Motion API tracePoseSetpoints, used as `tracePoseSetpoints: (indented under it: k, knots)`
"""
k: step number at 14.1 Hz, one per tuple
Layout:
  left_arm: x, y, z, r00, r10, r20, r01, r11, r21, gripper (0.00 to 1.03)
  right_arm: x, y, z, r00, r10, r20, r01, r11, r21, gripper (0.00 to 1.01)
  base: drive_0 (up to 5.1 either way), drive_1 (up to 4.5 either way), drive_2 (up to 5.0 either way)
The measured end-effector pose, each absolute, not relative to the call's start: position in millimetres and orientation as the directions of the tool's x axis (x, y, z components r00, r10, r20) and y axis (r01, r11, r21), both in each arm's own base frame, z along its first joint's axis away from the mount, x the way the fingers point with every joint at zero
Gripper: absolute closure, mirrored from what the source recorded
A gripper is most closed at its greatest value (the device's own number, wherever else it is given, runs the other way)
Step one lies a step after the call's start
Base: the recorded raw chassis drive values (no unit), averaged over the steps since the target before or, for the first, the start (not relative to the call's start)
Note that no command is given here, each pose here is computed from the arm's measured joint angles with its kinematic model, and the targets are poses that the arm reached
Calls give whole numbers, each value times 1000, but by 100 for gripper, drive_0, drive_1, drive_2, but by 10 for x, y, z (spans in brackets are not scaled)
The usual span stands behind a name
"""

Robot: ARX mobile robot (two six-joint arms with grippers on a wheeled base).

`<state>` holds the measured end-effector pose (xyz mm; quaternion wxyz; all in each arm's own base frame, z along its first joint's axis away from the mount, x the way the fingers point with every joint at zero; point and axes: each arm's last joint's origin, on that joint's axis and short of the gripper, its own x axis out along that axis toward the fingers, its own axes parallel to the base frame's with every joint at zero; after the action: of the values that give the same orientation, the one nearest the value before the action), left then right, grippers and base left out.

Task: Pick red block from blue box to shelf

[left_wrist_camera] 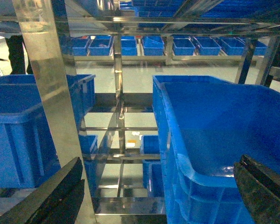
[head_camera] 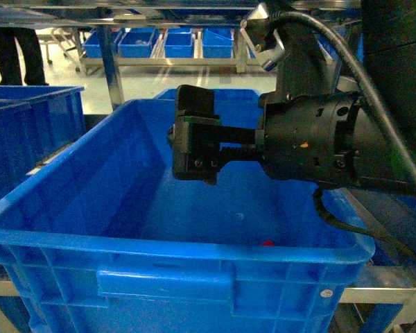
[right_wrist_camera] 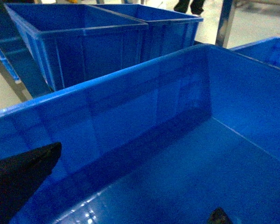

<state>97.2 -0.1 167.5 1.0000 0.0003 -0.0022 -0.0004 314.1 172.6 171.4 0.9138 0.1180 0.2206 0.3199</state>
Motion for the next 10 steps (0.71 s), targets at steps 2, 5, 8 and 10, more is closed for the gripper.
tracePoseSetpoints:
  k: [2,5,8,10]
  knots:
    - [972,-1,1675,1000,0,4,0,1000,1,5,3054,1625,1817,708,629,-321,-531,774,345,3,0,0,0]
    - [972,-1,1675,1000,0,4,0,1000,1,5,2986,1520,2029,713,635,-297,-572,772,277,3,0,0,0]
    - [972,-1,1675,1000,0,4,0,1000,1,5,2920,1424,2057,716,624,-313,-576,781,242,3,0,0,0]
    - [972,-1,1676,1000,0,5,0,1000,1,5,2832,1313,2054,706,625,-333,-576,781,243,3,0,0,0]
